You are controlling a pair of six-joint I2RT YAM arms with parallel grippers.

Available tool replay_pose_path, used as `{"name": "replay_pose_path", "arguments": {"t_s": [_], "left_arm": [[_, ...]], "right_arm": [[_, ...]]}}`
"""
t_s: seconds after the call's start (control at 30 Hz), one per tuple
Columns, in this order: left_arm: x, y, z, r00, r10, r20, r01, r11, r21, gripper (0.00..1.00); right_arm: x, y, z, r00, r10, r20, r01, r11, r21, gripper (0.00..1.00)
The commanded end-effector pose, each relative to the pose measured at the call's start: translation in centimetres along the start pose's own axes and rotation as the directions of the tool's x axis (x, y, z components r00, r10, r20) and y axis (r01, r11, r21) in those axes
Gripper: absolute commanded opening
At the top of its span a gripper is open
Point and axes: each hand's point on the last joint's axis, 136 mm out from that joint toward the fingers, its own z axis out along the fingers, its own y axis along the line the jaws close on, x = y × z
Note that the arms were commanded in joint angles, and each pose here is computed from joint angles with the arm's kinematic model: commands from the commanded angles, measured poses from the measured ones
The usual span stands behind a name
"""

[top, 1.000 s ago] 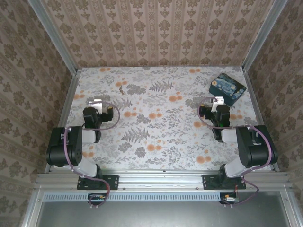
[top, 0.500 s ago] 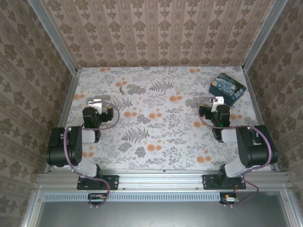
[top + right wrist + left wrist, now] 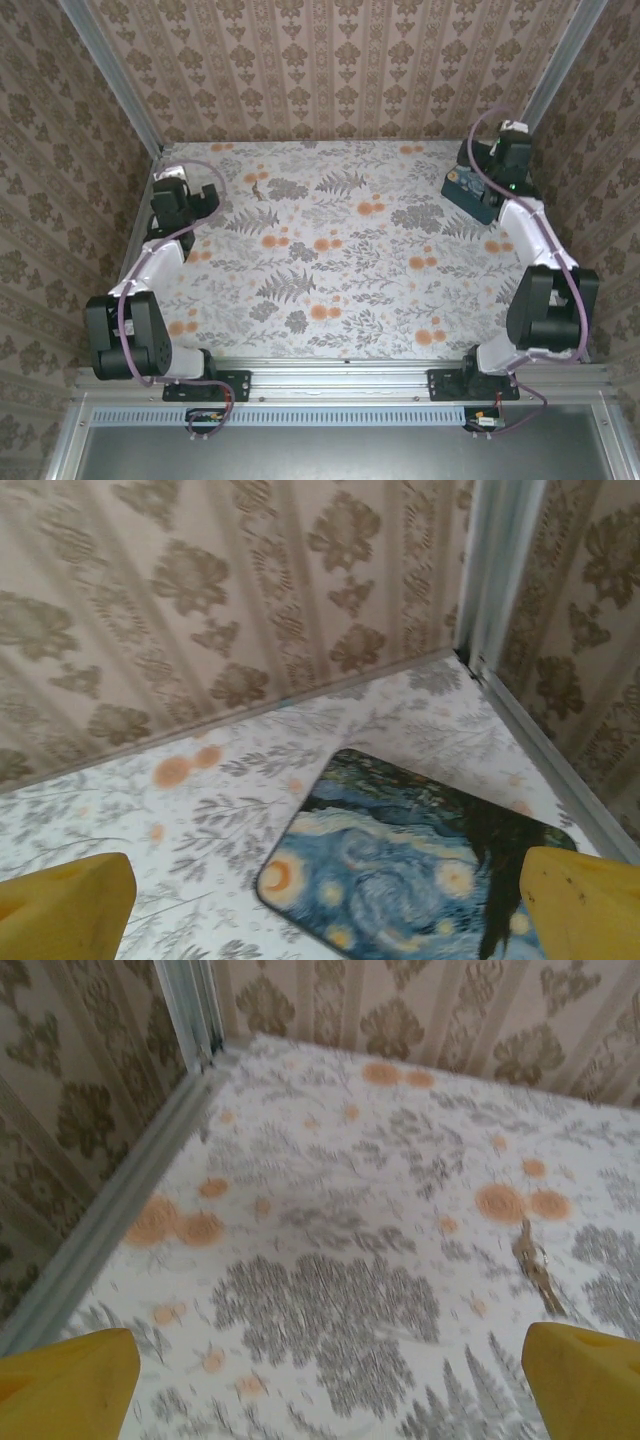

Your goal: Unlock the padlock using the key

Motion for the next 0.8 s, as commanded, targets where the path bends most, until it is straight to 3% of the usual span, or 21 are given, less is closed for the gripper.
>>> {"name": "replay_pose_path", "arguments": {"t_s": [0.0, 0.27, 0.43, 0.77], "left_arm": [[3.9, -1.9, -1.2, 0.984, -0.024, -0.178, 0.033, 0.998, 0.048, 1.00], [5.5, -7.8, -3.6, 0.967, 0.131, -0.220, -0.083, 0.973, 0.214, 1.00], [5.6, -9.0, -4.4, 0.955, 0.186, -0.232, -0.125, 0.959, 0.253, 1.00], [-0.2, -11.9, -5.0, 0.974, 0.161, -0.160, -0.104, 0.943, 0.316, 1.00]], "right_arm": [[5.6, -2.3, 2.5, 0.965, -0.012, -0.262, 0.033, 0.996, 0.077, 1.00], [4.1, -6.7, 7.8, 0.957, -0.003, -0.292, 0.029, 0.996, 0.084, 1.00], [5.4, -9.7, 10.7, 0.938, 0.052, -0.344, -0.016, 0.994, 0.106, 1.00], [9.3, -8.2, 14.9, 0.905, 0.040, -0.423, -0.076, 0.995, -0.070, 1.00]]}}
